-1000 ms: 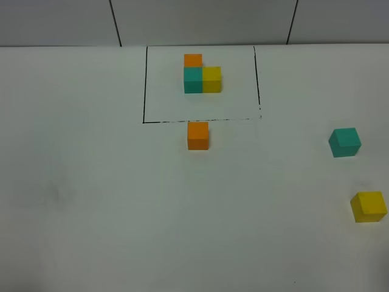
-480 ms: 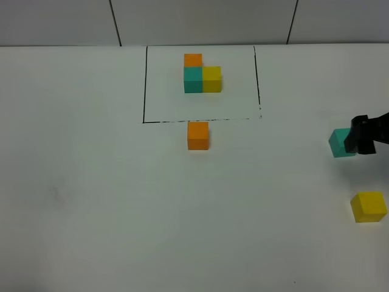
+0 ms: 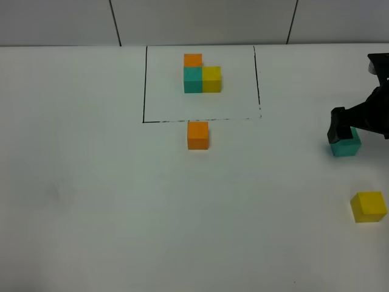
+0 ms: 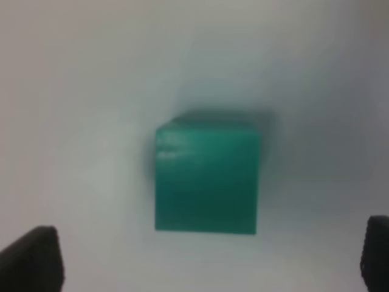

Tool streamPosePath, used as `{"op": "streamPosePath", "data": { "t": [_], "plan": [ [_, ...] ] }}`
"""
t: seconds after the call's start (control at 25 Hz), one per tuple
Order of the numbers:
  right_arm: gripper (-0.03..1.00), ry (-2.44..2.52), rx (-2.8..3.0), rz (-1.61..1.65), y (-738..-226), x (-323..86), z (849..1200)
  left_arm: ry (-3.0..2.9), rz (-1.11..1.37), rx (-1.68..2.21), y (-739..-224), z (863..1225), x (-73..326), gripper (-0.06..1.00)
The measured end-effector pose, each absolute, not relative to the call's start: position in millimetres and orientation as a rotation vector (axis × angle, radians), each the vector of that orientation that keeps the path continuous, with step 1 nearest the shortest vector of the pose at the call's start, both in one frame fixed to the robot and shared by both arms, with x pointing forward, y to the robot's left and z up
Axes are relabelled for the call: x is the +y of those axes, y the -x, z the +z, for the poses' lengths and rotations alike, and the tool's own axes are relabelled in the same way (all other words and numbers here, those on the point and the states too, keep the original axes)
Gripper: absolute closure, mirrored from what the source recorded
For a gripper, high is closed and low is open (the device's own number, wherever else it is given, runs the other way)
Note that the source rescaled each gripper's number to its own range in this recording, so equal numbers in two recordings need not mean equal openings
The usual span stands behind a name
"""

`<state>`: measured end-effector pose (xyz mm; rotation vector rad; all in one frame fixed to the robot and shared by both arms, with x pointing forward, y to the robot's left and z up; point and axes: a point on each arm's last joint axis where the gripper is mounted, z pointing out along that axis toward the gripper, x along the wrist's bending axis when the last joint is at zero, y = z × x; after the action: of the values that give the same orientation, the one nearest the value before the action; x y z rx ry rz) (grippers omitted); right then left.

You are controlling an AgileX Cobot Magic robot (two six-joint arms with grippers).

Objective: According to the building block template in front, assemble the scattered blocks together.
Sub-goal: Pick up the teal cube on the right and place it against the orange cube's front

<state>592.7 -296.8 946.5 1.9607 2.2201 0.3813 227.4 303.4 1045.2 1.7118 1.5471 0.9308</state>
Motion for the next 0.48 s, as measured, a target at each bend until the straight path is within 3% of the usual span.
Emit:
{"op": "streamPosePath", "data": {
  "t": [0.32, 0.4, 0.48],
  "plan": [
    [0.05, -1.958, 2.238, 0.346, -611, -287, 914, -1.712, 0.931, 1.547, -227, 1045, 303, 0.14],
    [0.12, -1.978, 2.237, 0.333, -614, -287, 907, -1.712, 0.931, 1.547, -227, 1045, 303, 0.14],
    [0.28, -2.007, 2.221, 0.319, -616, -287, 903, -1.712, 0.931, 1.547, -227, 1045, 303, 0.14]
  ]
}}
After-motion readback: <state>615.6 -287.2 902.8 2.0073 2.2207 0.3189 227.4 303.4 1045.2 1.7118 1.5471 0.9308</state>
